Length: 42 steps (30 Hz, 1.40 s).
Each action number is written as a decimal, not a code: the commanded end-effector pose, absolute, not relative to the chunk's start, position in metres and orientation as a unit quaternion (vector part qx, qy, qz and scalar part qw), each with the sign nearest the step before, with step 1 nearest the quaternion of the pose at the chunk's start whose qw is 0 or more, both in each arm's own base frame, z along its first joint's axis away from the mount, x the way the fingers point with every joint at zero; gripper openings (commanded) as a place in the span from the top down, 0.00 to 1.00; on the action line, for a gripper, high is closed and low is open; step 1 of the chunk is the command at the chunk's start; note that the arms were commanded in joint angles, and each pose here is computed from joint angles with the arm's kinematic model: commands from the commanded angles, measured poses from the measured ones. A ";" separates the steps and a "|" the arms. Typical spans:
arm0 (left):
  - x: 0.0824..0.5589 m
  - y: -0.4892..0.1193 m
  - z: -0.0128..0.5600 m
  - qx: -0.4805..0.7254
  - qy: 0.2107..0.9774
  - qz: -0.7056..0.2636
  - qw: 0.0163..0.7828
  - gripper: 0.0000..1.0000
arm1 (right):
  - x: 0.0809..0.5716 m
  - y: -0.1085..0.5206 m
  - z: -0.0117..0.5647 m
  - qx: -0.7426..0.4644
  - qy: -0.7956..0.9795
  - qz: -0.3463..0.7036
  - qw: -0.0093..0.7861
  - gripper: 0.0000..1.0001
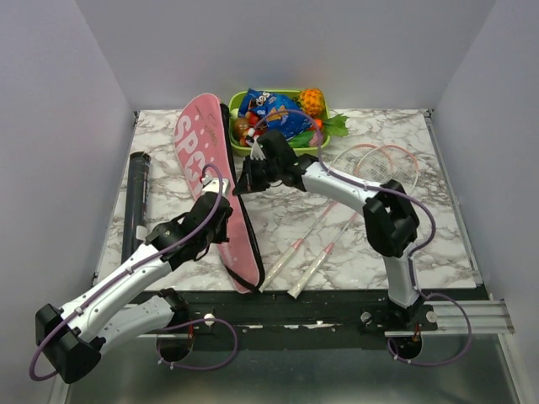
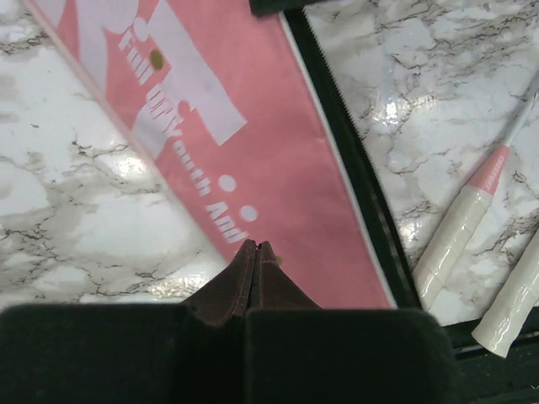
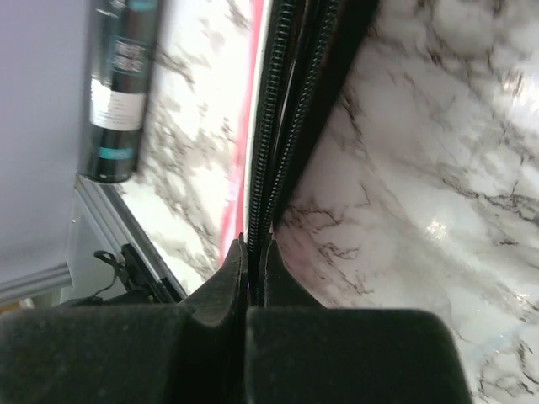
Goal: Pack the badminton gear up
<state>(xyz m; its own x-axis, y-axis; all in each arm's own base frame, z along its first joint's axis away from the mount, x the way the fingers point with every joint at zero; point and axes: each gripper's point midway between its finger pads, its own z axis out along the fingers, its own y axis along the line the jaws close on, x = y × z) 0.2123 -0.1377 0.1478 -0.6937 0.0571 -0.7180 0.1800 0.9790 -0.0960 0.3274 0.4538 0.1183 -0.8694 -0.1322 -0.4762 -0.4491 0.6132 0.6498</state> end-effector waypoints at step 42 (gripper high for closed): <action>0.243 -0.141 0.167 0.100 0.897 -0.038 0.429 0.80 | 0.322 0.287 0.122 0.102 0.914 0.269 0.287 0.32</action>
<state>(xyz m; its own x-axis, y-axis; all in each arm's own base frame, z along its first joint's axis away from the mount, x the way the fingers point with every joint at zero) 0.2329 -0.1372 0.1553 -0.6384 0.1550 -0.7540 0.2208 0.9752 0.0135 0.3432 0.3092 0.1245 -0.7989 0.4093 -0.4407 0.0677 0.7893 0.6103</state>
